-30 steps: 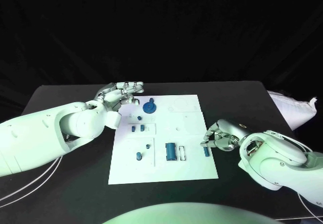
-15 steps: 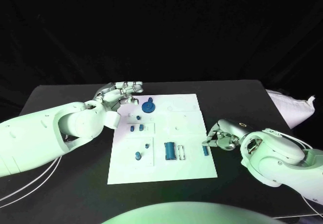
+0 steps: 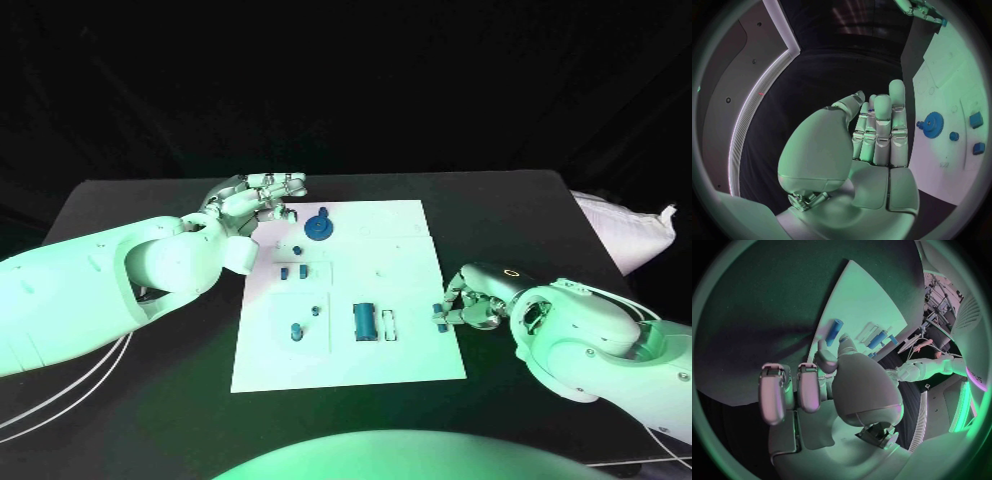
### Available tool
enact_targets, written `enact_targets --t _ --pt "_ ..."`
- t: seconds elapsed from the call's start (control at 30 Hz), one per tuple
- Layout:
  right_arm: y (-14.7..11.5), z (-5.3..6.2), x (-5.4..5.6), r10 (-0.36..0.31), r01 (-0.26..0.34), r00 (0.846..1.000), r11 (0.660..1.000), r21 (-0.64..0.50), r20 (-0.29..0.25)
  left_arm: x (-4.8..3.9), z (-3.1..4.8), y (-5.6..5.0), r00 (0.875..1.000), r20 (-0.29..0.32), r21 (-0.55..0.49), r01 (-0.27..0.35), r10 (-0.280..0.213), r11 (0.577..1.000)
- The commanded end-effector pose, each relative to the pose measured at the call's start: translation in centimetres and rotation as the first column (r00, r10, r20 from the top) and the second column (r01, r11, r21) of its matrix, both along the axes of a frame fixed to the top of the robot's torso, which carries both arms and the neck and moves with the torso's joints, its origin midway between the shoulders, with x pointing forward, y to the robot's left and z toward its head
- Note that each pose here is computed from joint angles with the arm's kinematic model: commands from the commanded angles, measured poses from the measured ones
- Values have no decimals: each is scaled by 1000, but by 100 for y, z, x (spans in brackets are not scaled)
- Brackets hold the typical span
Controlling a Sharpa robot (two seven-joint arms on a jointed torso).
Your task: Assemble the parts on the task board
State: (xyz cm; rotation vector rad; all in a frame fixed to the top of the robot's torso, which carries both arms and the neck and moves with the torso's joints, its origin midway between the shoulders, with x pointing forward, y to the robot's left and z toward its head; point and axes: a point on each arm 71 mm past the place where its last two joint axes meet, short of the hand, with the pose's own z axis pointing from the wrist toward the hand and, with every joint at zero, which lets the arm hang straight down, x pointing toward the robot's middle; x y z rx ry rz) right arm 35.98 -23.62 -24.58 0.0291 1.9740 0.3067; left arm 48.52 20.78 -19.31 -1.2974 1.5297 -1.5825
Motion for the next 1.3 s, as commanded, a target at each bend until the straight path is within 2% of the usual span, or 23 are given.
enact_targets --t 0.03,0.33,0.77,1.0,1.3 --pt "35 -27 -10 39 -39 999 998 -53 -3 -7 8 -20 1000 6 -9 19 -19 1000" --pt "115 -97 -35 84 -85 996 991 -102 -15 -7 6 -19 1000 3 -9 21 -21 1000" --pt "222 -138 -37 146 -143 989 973 -181 3 -6 3 -34 1000 0 -10 27 -27 1000" --pt "250 -137 -33 144 -139 989 976 -169 15 -5 2 -36 1000 0 -9 27 -27 1000" --pt "297 -111 -34 111 -108 993 990 -92 32 -6 2 -44 1000 -1 -10 29 -29 1000"
